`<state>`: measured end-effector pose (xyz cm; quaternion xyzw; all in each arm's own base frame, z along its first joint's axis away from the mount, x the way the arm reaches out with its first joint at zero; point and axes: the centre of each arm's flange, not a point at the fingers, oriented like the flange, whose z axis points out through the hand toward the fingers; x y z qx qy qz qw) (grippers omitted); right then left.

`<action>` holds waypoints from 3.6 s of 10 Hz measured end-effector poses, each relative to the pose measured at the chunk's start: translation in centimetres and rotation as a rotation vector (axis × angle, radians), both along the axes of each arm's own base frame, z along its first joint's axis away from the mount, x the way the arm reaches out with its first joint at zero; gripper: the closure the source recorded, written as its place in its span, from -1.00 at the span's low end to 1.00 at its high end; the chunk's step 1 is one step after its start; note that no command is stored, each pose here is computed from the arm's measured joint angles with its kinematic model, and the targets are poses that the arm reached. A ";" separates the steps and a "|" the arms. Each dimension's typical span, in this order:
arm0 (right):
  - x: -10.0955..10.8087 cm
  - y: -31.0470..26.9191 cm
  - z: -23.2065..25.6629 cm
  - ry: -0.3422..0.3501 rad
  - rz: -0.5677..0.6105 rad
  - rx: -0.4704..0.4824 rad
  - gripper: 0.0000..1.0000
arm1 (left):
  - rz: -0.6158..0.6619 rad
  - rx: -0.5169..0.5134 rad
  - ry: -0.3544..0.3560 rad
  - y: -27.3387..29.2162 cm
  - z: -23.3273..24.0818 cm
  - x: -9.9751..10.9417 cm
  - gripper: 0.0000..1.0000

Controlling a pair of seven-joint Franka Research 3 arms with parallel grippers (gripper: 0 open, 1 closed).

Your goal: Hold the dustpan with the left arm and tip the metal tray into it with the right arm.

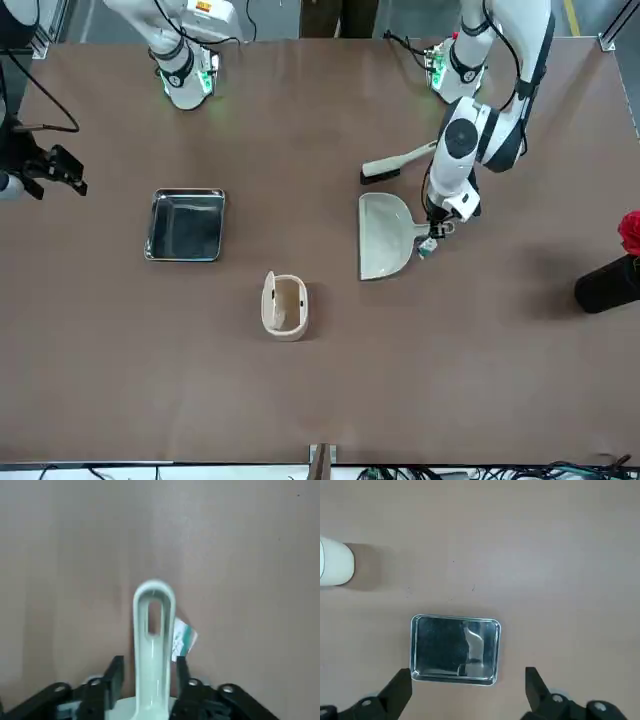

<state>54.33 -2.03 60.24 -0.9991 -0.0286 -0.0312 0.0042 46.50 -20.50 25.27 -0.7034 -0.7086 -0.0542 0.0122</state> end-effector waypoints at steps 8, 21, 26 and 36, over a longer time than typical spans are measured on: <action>0.0 0.0 0.0 -0.001 0.000 0.000 -1.00 | -0.085 0.083 0.046 -1.9 13.2 7.1 -1.00; -0.2 0.1 0.6 -0.015 0.002 -0.001 -1.00 | -0.791 -0.070 0.151 11.8 27.2 13.3 -1.00; -0.1 0.1 0.7 -0.023 0.001 -0.002 -1.00 | -1.446 -0.082 0.217 11.0 34.7 9.6 -1.00; -0.2 0.0 0.8 -0.024 0.000 -0.002 -1.00 | -1.600 -0.056 0.196 12.4 37.5 8.0 -1.00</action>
